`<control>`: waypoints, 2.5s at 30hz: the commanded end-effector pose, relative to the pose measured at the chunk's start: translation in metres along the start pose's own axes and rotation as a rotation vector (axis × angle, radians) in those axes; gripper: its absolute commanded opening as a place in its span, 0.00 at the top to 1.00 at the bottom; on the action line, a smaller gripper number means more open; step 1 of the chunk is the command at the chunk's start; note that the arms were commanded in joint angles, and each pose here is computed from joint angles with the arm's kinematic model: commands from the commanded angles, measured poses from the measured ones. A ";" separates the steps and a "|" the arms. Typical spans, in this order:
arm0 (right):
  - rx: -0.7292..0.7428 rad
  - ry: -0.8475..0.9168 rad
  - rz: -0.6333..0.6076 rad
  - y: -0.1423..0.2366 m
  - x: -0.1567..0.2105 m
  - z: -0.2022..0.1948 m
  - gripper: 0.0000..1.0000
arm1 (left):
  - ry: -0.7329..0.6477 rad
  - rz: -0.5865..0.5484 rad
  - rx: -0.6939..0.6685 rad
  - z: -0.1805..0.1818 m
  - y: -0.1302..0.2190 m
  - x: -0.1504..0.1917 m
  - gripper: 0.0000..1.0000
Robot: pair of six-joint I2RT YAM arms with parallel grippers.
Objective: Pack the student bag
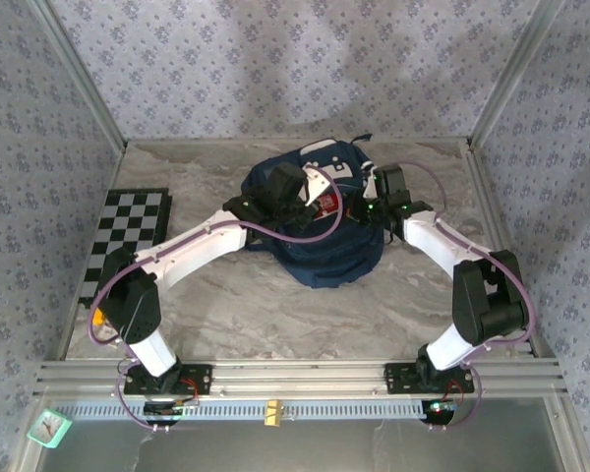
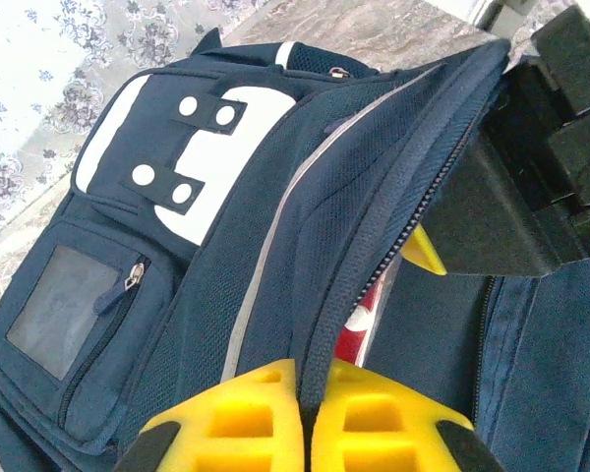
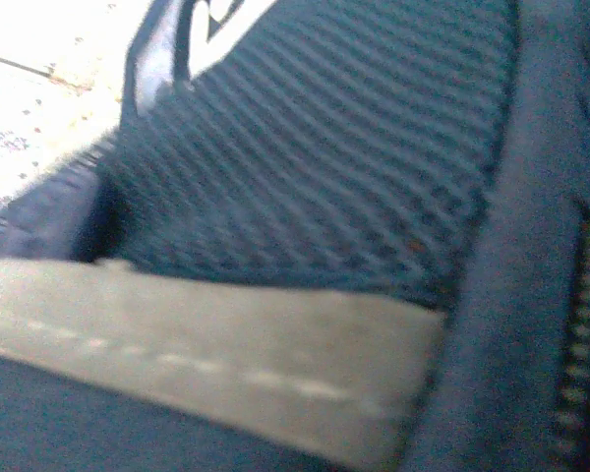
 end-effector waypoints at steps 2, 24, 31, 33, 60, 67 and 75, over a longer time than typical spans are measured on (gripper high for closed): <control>-0.010 0.066 -0.048 0.016 -0.010 0.004 0.92 | 0.070 -0.114 0.023 -0.002 0.024 -0.036 1.00; -0.017 0.017 0.085 0.077 0.061 0.034 0.54 | 1.071 0.006 0.081 0.100 0.021 0.060 0.42; -0.016 0.016 0.107 0.039 0.062 0.047 0.53 | 1.224 0.058 0.148 0.112 -0.027 0.077 0.44; -0.001 0.009 0.114 0.034 0.062 0.044 0.53 | 1.245 0.059 0.159 0.114 -0.038 0.077 0.44; 0.168 0.045 0.117 0.029 -0.007 -0.048 0.49 | 1.244 0.162 0.342 0.003 -0.052 0.061 1.00; 0.316 0.147 0.147 0.075 0.018 -0.043 0.42 | 1.312 0.134 0.275 -0.004 -0.062 0.054 1.00; 0.380 0.115 0.186 0.088 0.089 -0.023 0.42 | 1.437 0.131 0.271 -0.013 -0.072 0.059 1.00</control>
Point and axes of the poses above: each hand's point on the last joint's axis, 136 mm out from that joint toward the fingers, its own y axis back along the fingers, its own z axis along the line the jaws close on, x = y × z, the point moved 2 cm from there along y, back along the fingers, and after that the axes turned 8 degrees about y, right-handed, at the moved point
